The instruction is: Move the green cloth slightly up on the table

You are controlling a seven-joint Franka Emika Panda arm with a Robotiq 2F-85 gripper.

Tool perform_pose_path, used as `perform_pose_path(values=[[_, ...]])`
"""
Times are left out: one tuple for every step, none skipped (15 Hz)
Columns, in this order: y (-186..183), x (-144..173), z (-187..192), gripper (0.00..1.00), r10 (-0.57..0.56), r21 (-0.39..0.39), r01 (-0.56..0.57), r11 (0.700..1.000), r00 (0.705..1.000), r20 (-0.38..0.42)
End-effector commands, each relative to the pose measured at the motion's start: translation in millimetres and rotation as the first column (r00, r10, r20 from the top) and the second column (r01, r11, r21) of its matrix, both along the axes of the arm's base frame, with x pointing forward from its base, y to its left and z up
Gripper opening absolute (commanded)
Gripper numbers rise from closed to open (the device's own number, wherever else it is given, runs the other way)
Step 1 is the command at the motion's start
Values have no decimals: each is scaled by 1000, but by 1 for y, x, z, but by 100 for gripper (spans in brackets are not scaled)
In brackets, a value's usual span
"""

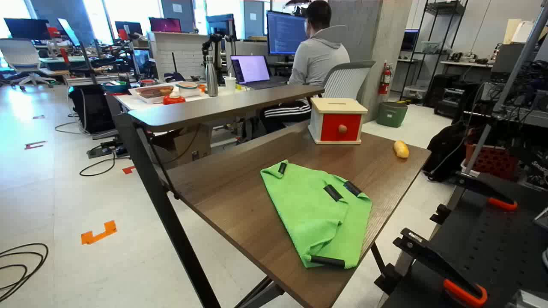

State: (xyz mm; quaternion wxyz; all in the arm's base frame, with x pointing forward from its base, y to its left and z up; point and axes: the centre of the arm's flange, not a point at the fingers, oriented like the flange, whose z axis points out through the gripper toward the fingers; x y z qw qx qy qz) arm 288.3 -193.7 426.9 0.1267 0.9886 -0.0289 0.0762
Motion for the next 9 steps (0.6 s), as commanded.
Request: perform_pose_path(values=[[0,0,0,100,0,0,0,1000,1000,1],[6,7,-3,100,0,-1,0,1000,1000,1],[11,12,-6,100,5,5,-5,1000,1000,7],[19,19,-10,100,23,10,-23,1000,1000,-5],[29,26,-15,100,40,8,-40,999,999,-11],[38,32,-19,100,61,12,-60,998,998,-20],[50,40,-25,100,84,19,-83,996,996,-34],[60,47,-31,100,108,28,-106,994,993,-49],[71,54,-37,100,129,40,-126,991,990,-63]])
